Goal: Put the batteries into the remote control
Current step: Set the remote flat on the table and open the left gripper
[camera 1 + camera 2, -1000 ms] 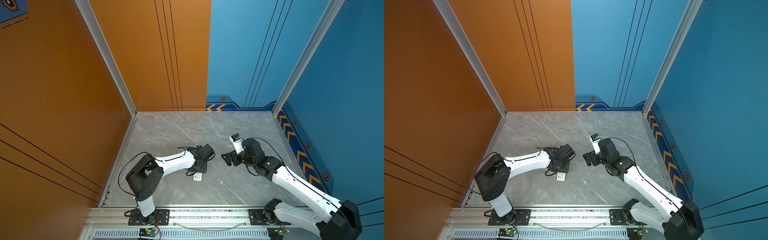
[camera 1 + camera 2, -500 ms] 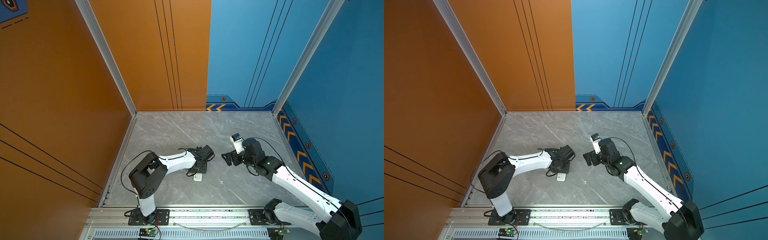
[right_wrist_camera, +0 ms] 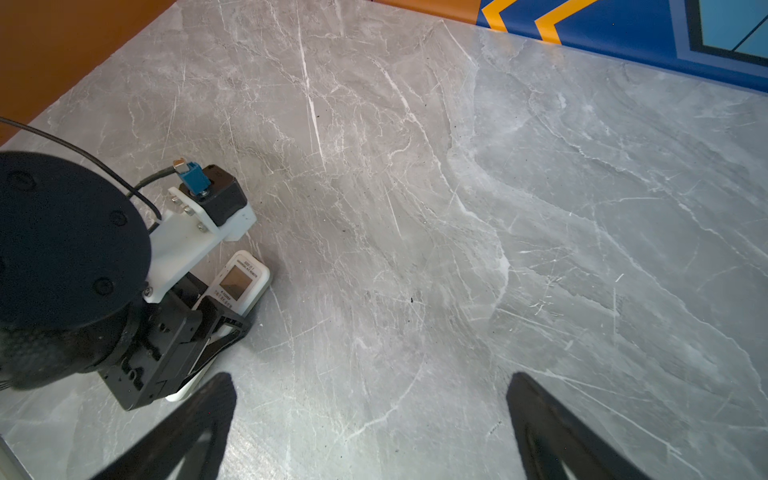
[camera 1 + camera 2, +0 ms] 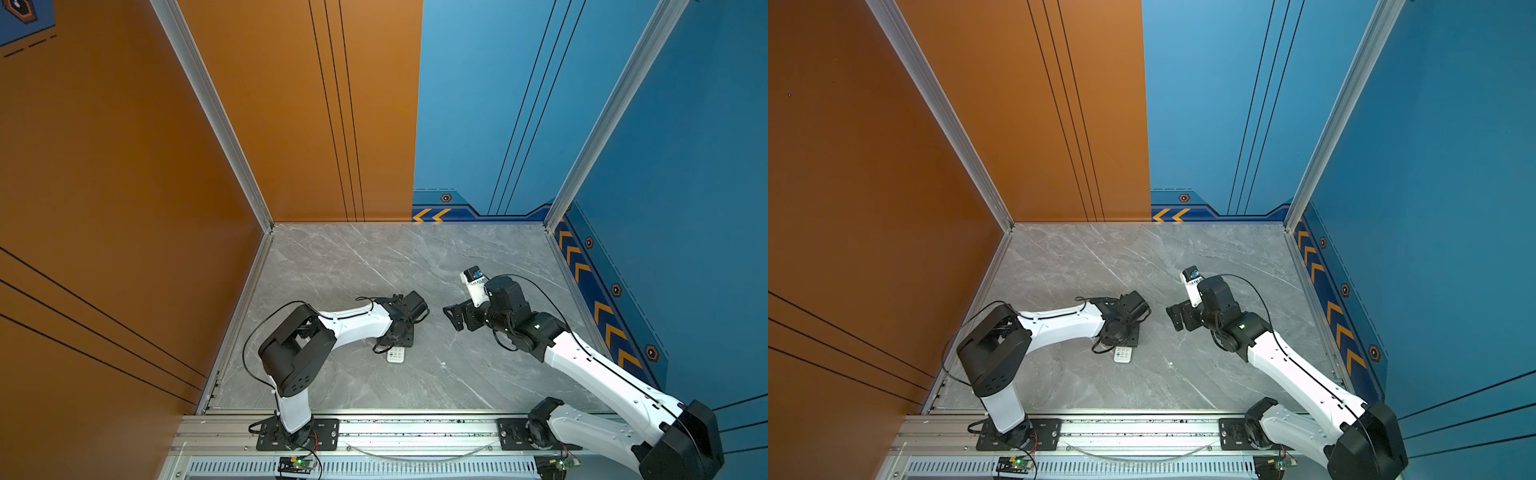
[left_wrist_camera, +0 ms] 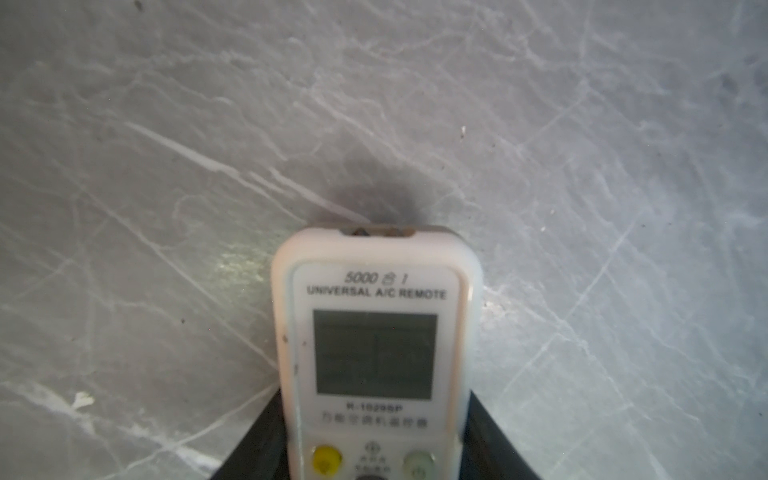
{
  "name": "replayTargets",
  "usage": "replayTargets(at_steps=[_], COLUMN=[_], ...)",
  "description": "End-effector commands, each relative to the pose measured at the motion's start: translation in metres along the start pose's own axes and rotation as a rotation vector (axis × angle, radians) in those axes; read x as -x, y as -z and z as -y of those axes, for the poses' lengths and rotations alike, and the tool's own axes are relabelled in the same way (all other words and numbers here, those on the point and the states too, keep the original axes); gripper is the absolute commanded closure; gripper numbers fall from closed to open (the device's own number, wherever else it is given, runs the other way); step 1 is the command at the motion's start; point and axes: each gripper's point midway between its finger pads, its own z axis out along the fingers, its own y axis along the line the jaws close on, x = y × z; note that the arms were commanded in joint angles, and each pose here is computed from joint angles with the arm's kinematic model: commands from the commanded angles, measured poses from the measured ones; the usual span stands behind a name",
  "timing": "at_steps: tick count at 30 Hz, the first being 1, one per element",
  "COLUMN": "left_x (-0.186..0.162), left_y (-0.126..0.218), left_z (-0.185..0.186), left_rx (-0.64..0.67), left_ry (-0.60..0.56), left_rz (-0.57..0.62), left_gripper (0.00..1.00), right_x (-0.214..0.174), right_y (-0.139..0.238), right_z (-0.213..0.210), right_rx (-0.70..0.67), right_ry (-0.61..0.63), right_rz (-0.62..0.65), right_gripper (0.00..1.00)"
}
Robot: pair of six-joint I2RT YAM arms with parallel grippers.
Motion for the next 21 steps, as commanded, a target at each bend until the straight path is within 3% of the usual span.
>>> replayTargets(at_steps=[1, 7, 21], left_x=[-0.0192, -0.0207, -0.0223], left_y=[-0.0229, -0.0246, -0.0243], left_z=[-0.0137, -0.0163, -0.0165], left_rx=[0.045, 0.053, 0.055], left_ry=[0.014, 0.02, 0.026], left_rz=[-0.078, -0.079, -0.077], left_gripper=[0.87, 0.77, 0.66], right_x=[-0.0009, -0.0011, -0.0008], right_y=[-0.0023, -0.0021, -0.0002], right_z=[-0.0002, 0.0002, 0.0005], right_rx=[0.013, 0.013, 0.012], right_ry=[-0.019, -0.021, -0.024], right_rz=[0.003, 0.003, 0.01], right_gripper=[0.0, 0.0, 0.0])
